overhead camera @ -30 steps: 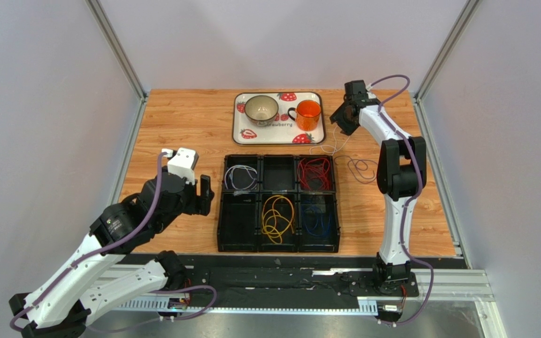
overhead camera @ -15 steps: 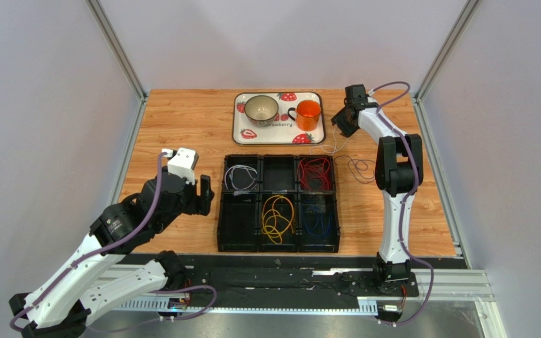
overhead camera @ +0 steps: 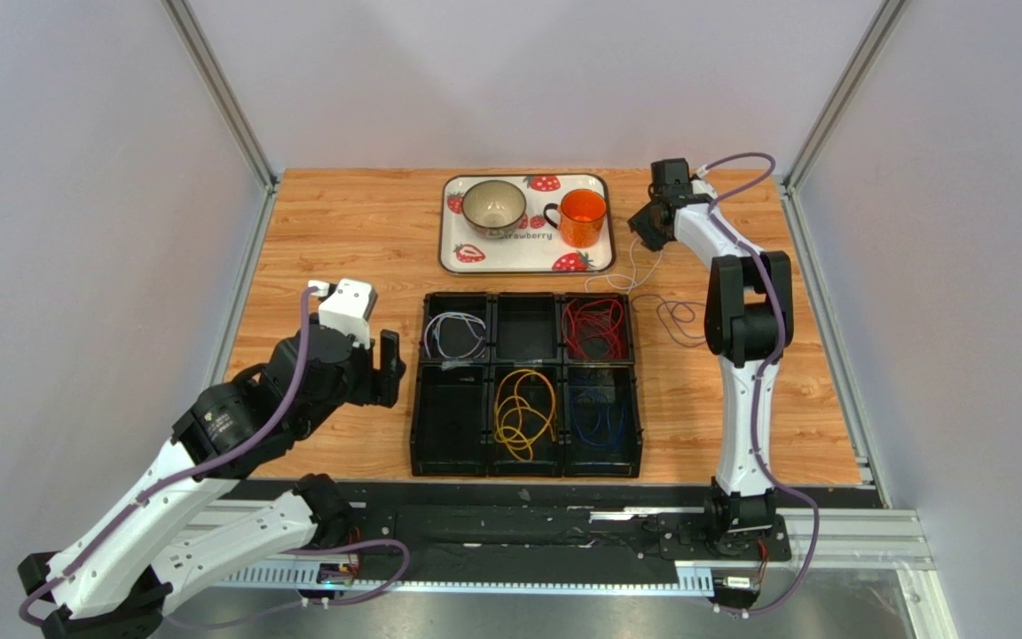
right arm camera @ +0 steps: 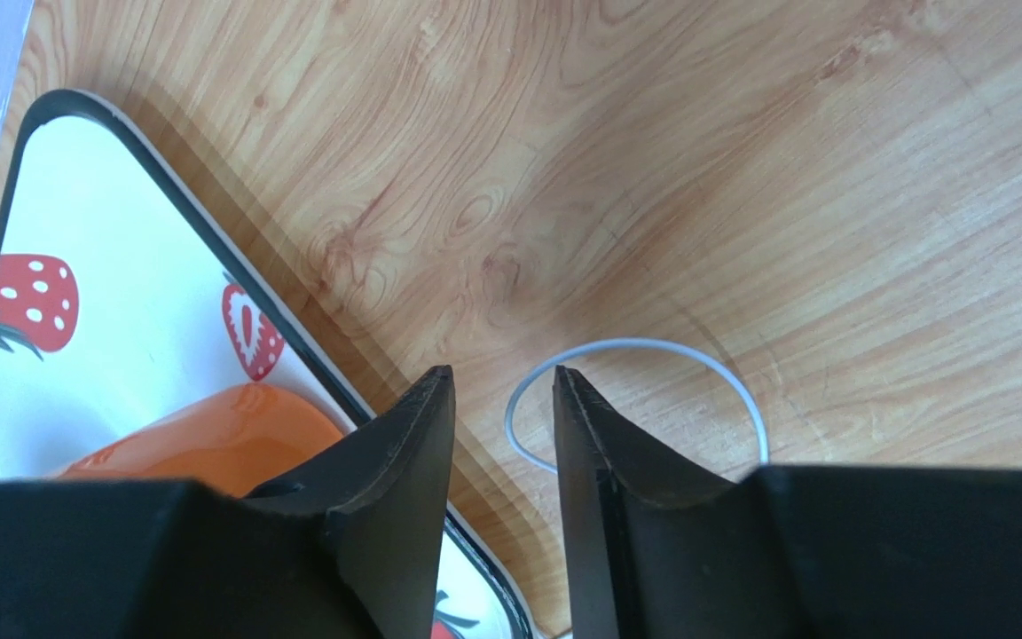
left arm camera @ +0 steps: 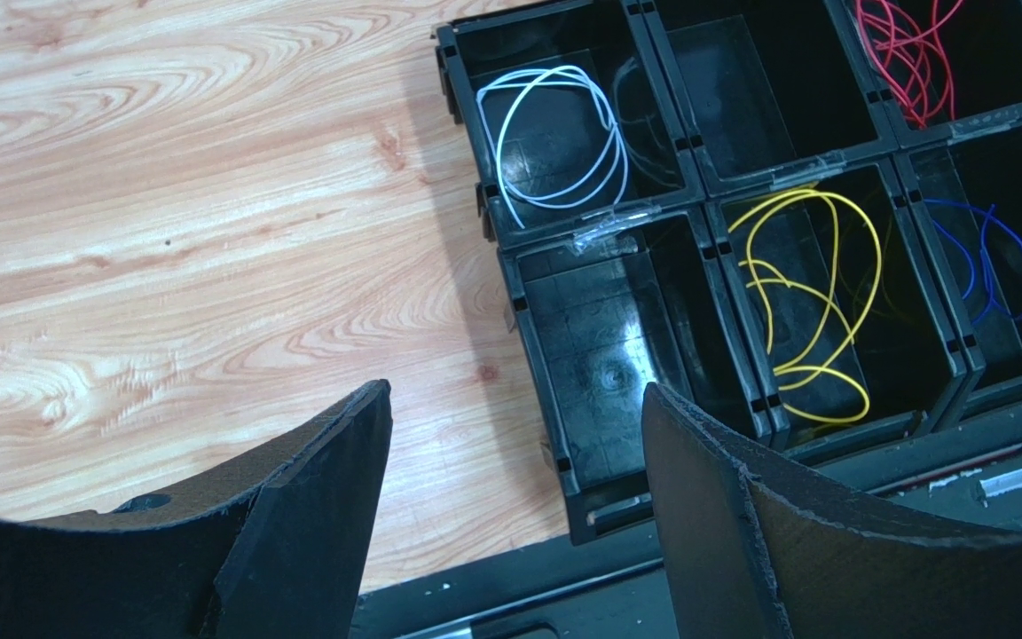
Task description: Untangle the cables
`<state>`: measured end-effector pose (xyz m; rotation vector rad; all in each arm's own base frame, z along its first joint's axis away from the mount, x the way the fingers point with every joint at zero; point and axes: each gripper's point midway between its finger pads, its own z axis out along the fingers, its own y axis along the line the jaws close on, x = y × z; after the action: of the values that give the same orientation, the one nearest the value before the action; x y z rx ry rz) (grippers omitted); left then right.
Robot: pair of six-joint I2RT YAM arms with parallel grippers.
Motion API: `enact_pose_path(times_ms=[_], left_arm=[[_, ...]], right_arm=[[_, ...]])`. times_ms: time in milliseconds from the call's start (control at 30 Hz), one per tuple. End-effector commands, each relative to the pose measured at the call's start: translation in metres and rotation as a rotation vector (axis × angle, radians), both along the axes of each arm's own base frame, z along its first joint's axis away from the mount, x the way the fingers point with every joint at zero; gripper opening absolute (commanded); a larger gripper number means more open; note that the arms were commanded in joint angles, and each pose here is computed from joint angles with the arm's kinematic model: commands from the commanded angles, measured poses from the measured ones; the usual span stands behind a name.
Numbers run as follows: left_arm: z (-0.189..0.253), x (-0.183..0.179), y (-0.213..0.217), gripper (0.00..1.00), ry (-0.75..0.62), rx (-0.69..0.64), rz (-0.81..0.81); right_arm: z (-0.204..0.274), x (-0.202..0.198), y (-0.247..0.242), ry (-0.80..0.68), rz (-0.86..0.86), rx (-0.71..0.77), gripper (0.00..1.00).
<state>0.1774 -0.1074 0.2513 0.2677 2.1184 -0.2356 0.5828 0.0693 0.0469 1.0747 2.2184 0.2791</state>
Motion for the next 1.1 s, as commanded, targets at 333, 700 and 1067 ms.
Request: enact_pose_path(times_ms=[333, 700, 1067], left_arm=[[0.000, 0.004, -0.001, 0.77, -0.004, 0.011, 0.004], [0.002, 0.003, 0.000, 0.77, -0.012, -0.001, 0.004], [0.003, 0.002, 0.000, 0.77, -0.012, -0.006, 0.003]], right_arm=[[0.016, 0.028, -0.009, -0.087, -0.021, -0.030, 0.00], [0.170, 0.007, -0.001, -0.360, 0.120, -0.105, 0.00], [0.308, -0.059, 0.032, -0.606, 0.294, -0.184, 0.00]])
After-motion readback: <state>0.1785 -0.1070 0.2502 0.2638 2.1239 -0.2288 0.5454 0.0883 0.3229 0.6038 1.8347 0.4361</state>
